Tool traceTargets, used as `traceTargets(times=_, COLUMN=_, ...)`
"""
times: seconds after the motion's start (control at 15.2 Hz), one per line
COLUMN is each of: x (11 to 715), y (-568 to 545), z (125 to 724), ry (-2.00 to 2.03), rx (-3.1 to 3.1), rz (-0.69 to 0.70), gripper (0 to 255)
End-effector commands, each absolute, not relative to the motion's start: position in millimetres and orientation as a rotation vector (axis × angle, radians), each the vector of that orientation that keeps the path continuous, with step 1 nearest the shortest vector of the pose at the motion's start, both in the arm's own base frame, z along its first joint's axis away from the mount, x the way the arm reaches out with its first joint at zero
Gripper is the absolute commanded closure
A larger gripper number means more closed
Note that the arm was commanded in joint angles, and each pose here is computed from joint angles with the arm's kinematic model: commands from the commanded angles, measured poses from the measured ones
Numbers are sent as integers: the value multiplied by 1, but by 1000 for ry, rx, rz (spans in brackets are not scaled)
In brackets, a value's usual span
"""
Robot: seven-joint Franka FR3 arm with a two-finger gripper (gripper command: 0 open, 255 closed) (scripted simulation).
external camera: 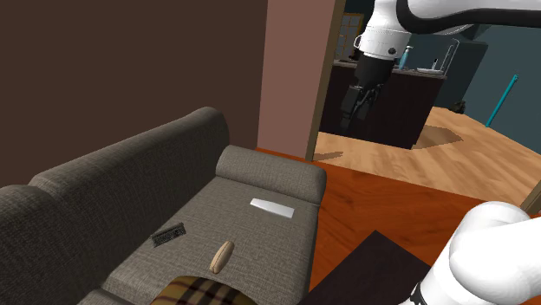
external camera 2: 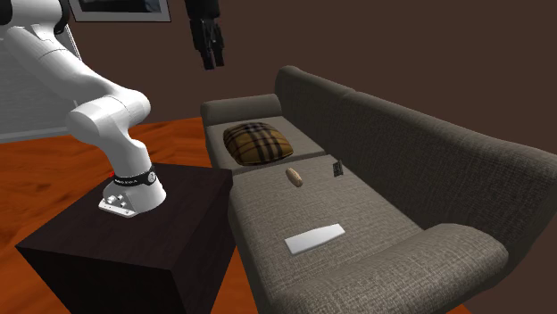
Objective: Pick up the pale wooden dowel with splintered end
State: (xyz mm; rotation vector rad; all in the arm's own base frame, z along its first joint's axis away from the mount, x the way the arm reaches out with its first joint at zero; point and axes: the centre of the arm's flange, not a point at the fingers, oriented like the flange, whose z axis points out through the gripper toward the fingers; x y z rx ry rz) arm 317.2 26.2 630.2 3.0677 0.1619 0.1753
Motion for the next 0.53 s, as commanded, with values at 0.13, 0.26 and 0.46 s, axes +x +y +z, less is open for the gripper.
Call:
traceTargets(times=0.13, x=322, y=39, z=608, ry=94, rx=3079, rz=168, gripper=0)
traceTargets(times=0.26, x=326, y=51, z=586, ry=26, rx=3088, rz=160, gripper=0)
traceTargets(times=0.46, x=335, y=70, z=552, ry=-77, rx=3100, rz=148, gripper=0)
